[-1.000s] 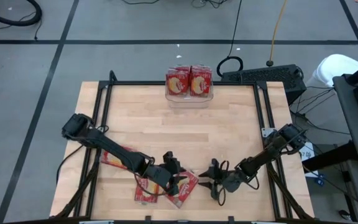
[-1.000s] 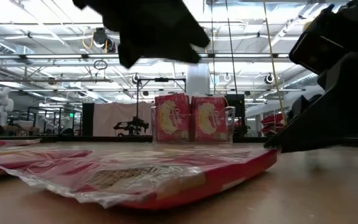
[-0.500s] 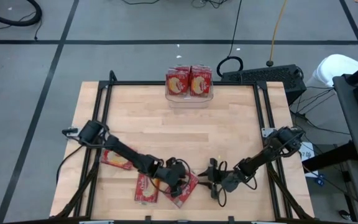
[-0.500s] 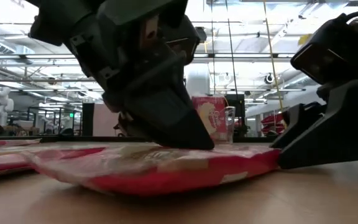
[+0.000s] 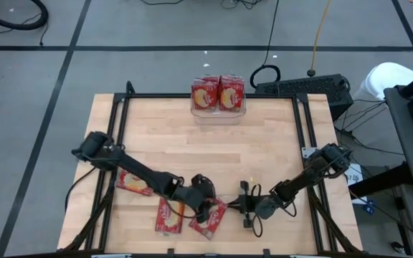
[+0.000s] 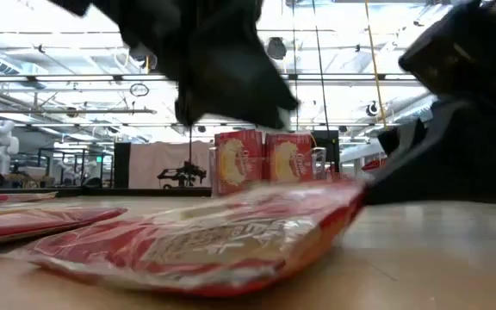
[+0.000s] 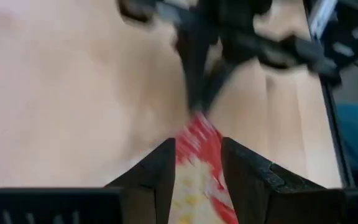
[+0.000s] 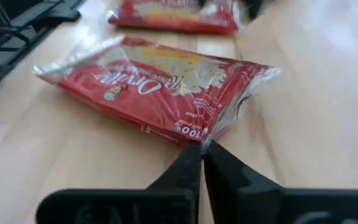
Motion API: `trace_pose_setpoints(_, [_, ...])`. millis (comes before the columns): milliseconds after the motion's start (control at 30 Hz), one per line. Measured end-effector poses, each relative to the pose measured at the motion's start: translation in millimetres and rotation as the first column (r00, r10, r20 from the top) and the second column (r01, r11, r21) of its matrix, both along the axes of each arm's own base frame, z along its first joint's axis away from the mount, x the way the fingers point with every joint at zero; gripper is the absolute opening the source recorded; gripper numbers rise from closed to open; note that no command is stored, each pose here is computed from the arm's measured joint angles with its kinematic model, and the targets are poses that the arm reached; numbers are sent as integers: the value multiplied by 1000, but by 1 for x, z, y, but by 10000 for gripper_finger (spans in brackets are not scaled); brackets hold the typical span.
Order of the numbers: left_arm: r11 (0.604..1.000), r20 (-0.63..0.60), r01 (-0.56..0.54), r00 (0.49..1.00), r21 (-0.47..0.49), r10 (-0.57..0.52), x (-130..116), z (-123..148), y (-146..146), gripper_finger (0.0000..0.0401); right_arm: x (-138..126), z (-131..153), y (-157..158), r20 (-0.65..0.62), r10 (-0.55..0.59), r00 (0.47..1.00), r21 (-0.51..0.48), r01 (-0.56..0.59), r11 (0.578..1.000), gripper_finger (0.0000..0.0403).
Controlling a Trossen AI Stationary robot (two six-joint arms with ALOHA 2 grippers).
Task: Sort popcorn bags into baskets
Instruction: Put the red popcorn bag into the transparent bin
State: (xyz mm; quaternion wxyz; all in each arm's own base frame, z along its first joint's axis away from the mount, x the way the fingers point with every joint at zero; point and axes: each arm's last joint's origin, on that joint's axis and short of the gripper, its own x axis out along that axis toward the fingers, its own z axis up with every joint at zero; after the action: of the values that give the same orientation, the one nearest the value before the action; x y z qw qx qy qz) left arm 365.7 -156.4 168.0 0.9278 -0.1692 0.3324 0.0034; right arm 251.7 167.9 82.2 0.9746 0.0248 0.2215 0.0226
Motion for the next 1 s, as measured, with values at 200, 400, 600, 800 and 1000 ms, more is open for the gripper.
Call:
trace_pose_setpoints(200, [981,155,-48,988,190,18,-14,48,2,134,1,19,-3,48,46,998,-109,-40,993,1])
trace_pose_setpoints(400, [974,128,-30,992,226,1,-16,54,12,147,5,40,-10,99,88,991,-239,-62,969,0])
trace_pose_setpoints(600, [969,65,-55,997,240,40,-16,49,25,221,9,58,-24,130,96,987,-336,-48,941,0])
trace_pose_setpoints(800, [981,33,9,999,194,-16,-14,48,28,283,9,75,-35,148,94,984,-386,-30,922,0])
trace_pose_setpoints(1000, [971,-30,-7,999,239,14,-15,43,41,284,9,84,-43,146,82,986,-406,-15,914,0])
